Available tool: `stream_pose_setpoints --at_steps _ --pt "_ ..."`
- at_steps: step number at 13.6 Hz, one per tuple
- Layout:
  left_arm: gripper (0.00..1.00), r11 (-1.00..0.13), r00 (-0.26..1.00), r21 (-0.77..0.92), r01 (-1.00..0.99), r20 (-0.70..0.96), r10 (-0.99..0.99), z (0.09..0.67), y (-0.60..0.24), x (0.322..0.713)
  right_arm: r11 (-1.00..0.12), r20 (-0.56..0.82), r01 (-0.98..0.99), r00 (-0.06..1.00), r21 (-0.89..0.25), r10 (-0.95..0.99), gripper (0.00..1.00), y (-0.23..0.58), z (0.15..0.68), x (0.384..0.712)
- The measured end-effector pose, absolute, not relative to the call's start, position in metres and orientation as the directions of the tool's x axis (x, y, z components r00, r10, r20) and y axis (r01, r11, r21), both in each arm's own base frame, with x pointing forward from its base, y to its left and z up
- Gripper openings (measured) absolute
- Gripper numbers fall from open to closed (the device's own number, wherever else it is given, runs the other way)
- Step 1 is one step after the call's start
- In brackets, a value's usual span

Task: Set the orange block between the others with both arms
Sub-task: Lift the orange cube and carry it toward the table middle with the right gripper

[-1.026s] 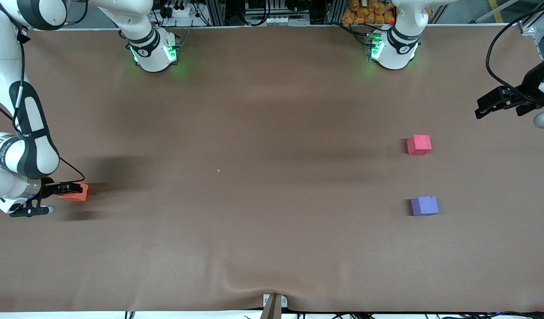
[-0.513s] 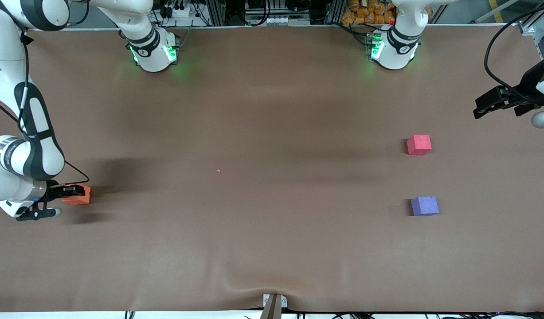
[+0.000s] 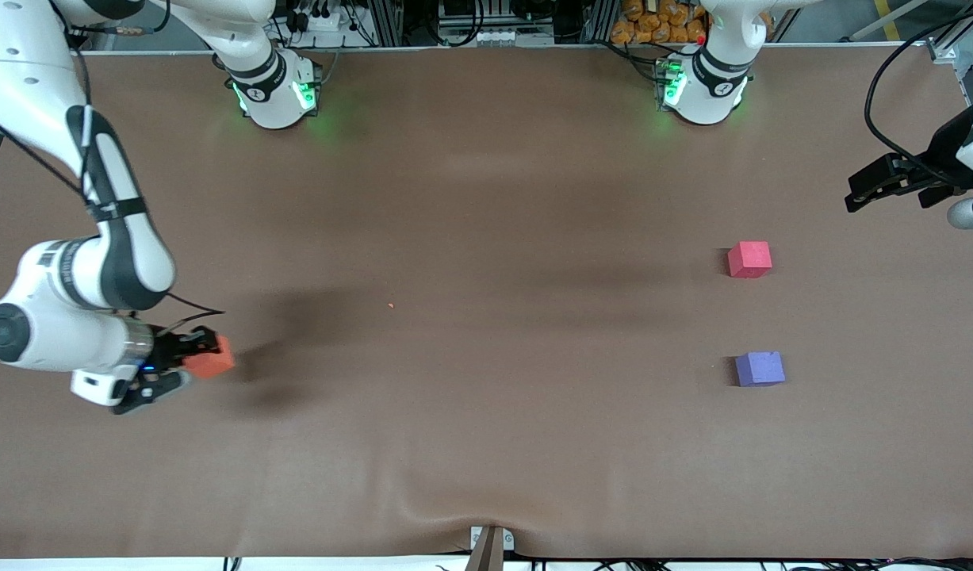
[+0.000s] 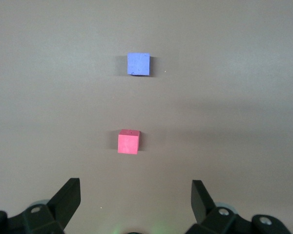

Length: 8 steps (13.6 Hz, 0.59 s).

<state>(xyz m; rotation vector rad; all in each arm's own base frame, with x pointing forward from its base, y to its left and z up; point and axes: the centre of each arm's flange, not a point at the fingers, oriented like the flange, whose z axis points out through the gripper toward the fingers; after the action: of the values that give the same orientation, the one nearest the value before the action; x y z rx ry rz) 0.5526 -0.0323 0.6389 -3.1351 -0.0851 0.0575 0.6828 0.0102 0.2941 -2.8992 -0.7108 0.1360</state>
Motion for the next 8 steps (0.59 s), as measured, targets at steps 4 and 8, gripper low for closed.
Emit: stream_pose_setpoints --at_steps 4,8 --pt "1.00 -0.999 0.998 -0.008 0.052 -0.040 0.053 0.642 -0.034 0.548 -0.855 -0.040 0.484 0.866 -0.186 0.499 0.53 0.037 0.297 0.682" --pt "1.00 -0.999 0.998 -0.011 0.050 -0.047 0.051 0.641 -0.035 0.543 -0.804 -0.002 0.549 0.825 -0.229 0.565 0.53 0.101 0.305 0.677"
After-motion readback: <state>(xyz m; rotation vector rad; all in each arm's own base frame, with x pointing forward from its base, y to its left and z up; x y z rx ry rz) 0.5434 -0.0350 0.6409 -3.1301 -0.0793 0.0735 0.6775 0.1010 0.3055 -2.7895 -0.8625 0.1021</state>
